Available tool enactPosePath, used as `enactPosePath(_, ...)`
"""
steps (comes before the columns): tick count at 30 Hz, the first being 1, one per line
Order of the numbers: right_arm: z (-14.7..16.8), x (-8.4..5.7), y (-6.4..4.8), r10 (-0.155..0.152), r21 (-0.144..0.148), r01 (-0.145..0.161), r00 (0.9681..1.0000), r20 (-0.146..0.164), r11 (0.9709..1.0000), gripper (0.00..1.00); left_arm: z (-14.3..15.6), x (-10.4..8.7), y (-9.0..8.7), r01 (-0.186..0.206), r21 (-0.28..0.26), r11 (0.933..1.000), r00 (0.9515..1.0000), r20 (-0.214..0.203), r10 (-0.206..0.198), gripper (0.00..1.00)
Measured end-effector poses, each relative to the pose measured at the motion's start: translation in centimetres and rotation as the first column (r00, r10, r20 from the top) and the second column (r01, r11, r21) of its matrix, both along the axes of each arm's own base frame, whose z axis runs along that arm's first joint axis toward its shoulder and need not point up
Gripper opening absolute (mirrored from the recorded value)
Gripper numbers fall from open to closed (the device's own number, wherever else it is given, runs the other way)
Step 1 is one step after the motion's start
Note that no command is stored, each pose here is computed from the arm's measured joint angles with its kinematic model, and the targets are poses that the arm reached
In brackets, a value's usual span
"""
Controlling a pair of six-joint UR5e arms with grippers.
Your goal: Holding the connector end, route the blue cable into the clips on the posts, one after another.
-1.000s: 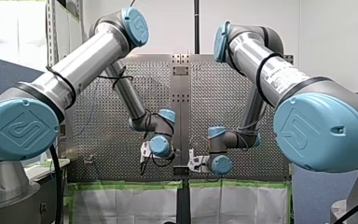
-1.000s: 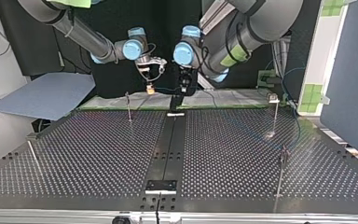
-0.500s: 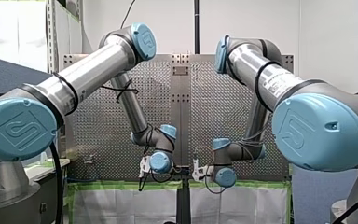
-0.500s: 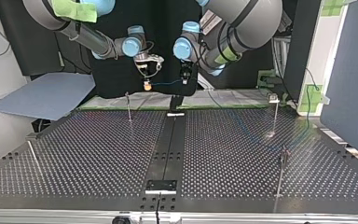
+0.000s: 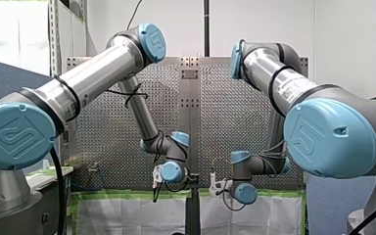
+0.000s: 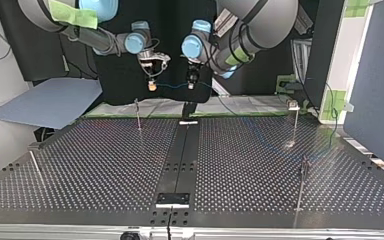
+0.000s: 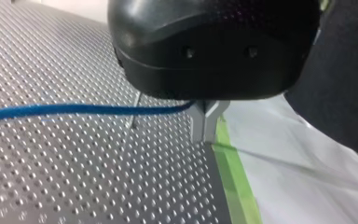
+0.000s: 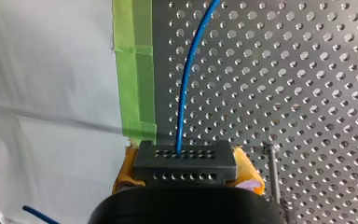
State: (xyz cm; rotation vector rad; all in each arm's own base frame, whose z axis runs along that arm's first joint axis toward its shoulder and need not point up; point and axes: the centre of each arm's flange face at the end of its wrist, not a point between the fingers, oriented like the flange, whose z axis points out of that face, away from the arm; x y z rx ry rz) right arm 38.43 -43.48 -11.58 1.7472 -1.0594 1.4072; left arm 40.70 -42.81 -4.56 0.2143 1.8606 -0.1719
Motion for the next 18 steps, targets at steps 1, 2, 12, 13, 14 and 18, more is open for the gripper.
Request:
enactPosePath(1, 0.3, -0.1, 0.0, 0.001, -0.004, -0.001, 1.0, 0.003, 1.0, 0.0, 0.0, -0.1, -0.1, 0.003, -0.005, 1.0, 1.0, 0.002, -0.003, 0.01)
enactPosePath(2, 0.6, -0.3, 0.0, 0.0, -0.01, 0.0, 1.0, 0.009, 0.9999, 0.0, 0.0, -0.2, -0.3, 0.005, -0.011, 0.9999, 1.0, 0.003, -0.005, 0.01)
enactPosePath(12, 3.2, -2.7, 0.7, -0.048, -0.013, 0.048, 0.9983, 0.035, 0.9988, 0.0, -3.6, -1.5, -0.7, 0.027, -0.014, 0.9995, 0.9993, -0.026, -0.028, 0.01)
enactPosePath(13, 3.2, -3.0, 0.8, -0.056, -0.011, 0.056, 0.9978, 0.035, 0.9984, 0.0, -4.0, -1.7, -0.7, 0.028, -0.012, 0.9995, 0.9992, -0.028, -0.029, 0.01)
enactPosePath(14, 3.1, -3.4, 1.0, -0.065, -0.007, 0.066, 0.9972, 0.038, 0.9978, 0.0, -4.5, -1.9, -0.9, 0.03, -0.011, 0.9995, 0.9991, -0.029, -0.031, 0.01)
enactPosePath(18, 2.7, -4.9, 1.8, -0.094, 0.009, 0.094, 0.9938, 0.059, 0.9956, 0.0, -5.0, -2.5, -1.6, 0.044, -0.009, 0.999, 0.9987, -0.027, -0.044, 0.01)
